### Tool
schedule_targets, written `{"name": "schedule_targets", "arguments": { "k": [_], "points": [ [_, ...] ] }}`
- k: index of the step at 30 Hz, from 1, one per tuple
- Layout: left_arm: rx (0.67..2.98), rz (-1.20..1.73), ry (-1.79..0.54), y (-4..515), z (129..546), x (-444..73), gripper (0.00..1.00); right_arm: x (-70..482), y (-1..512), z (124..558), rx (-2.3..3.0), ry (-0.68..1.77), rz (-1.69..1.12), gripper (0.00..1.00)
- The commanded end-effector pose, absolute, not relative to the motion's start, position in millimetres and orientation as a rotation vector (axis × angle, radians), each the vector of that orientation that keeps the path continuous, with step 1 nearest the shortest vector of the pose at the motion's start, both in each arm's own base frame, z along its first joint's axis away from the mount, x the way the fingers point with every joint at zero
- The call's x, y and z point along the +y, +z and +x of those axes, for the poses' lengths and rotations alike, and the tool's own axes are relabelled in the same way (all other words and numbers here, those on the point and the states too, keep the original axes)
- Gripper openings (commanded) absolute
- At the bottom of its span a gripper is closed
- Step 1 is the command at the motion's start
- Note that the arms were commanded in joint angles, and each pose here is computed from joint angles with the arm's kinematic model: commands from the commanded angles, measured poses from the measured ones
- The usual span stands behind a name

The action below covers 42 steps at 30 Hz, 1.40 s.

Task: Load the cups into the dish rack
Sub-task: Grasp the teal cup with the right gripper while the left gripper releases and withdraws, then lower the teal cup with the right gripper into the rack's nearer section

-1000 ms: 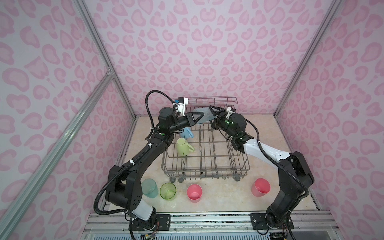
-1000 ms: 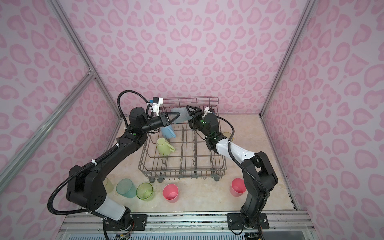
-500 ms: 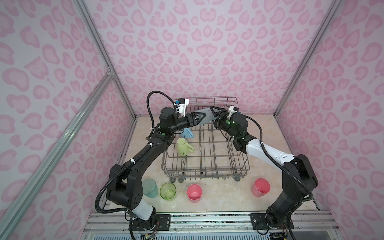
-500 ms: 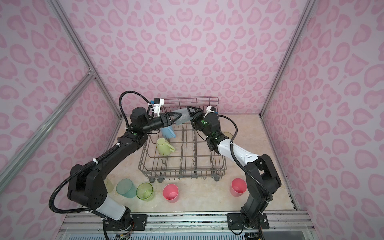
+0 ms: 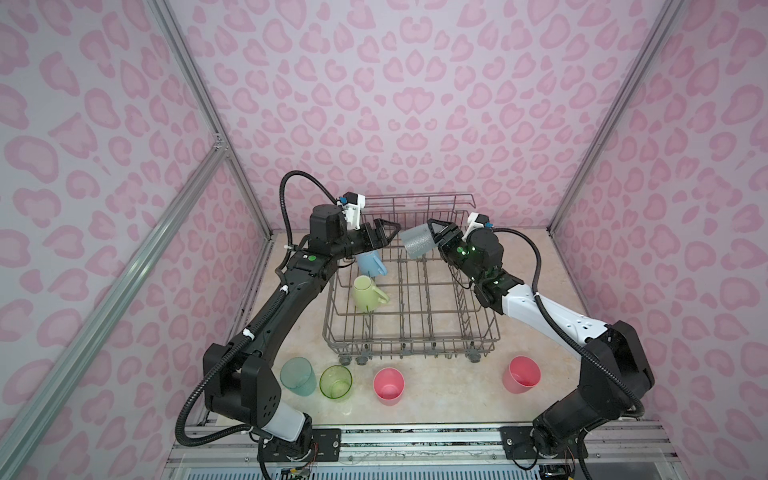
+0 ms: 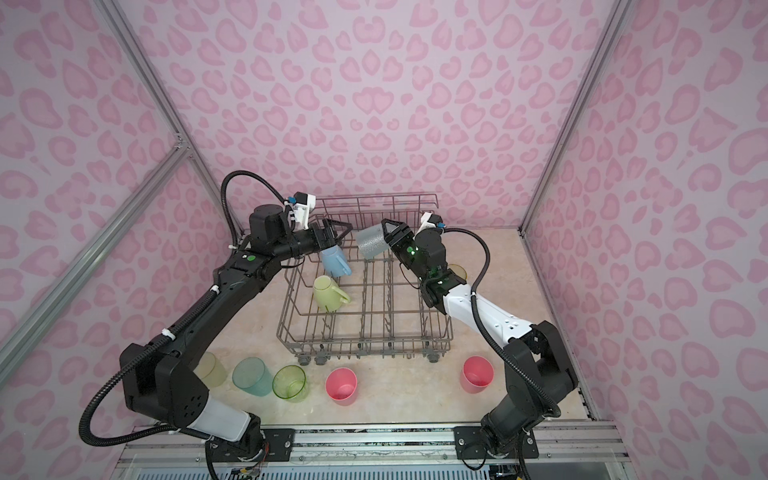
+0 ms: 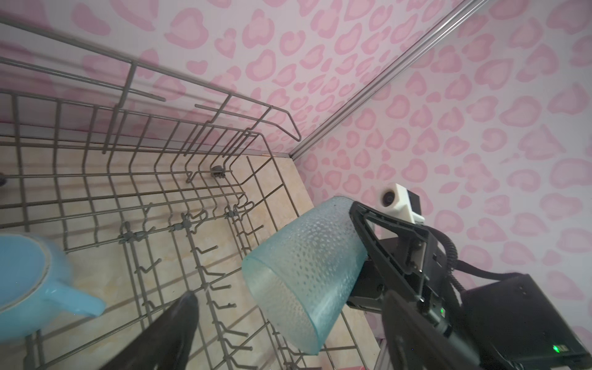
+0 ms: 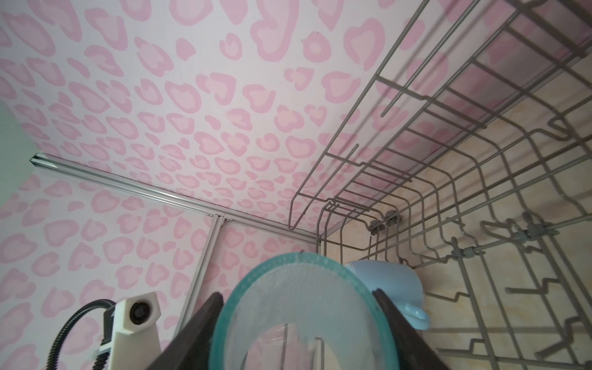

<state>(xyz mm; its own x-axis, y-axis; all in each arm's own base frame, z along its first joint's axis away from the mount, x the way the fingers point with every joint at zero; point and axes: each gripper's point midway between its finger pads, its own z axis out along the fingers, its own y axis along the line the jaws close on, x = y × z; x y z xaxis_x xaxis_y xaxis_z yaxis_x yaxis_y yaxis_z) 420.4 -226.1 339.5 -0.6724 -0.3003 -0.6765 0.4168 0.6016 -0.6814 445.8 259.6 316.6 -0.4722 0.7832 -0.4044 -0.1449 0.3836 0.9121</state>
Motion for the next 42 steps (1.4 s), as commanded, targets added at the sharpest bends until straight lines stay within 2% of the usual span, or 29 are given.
{"name": "schedule_targets", "arguments": {
  "k": [1,5,11,15,18,24,42],
  "points": [
    [2.157,0.026,-0.929,317.6,415.7,-199.7,0.99,257.3,315.2,438.5,1.718,1.085,0.442,0.5],
    [2.254,-0.066,-0.762,306.4,414.7,-165.3,0.98,269.9,320.3,414.3,1.736,0.897,0.246,0.51],
    [2.312,-0.298,-0.484,286.2,416.3,-96.7,0.98,304.1,322.3,376.5,1.698,0.78,-0.046,0.51],
    [2.328,-0.39,-0.406,272.0,415.6,-63.4,0.97,340.1,316.8,349.0,1.681,0.716,-0.273,0.51],
    [2.323,-0.423,-0.389,266.5,417.1,-48.1,0.97,367.4,311.3,328.2,1.654,0.659,-0.452,0.51],
    [2.298,-0.468,-0.507,263.1,422.6,-37.2,0.98,406.7,286.6,297.5,1.62,0.583,-0.706,0.51],
    [2.289,-0.539,-0.582,249.8,428.5,-18.5,0.98,450.8,232.6,273.3,1.585,0.692,-0.963,0.55]
  ]
}}
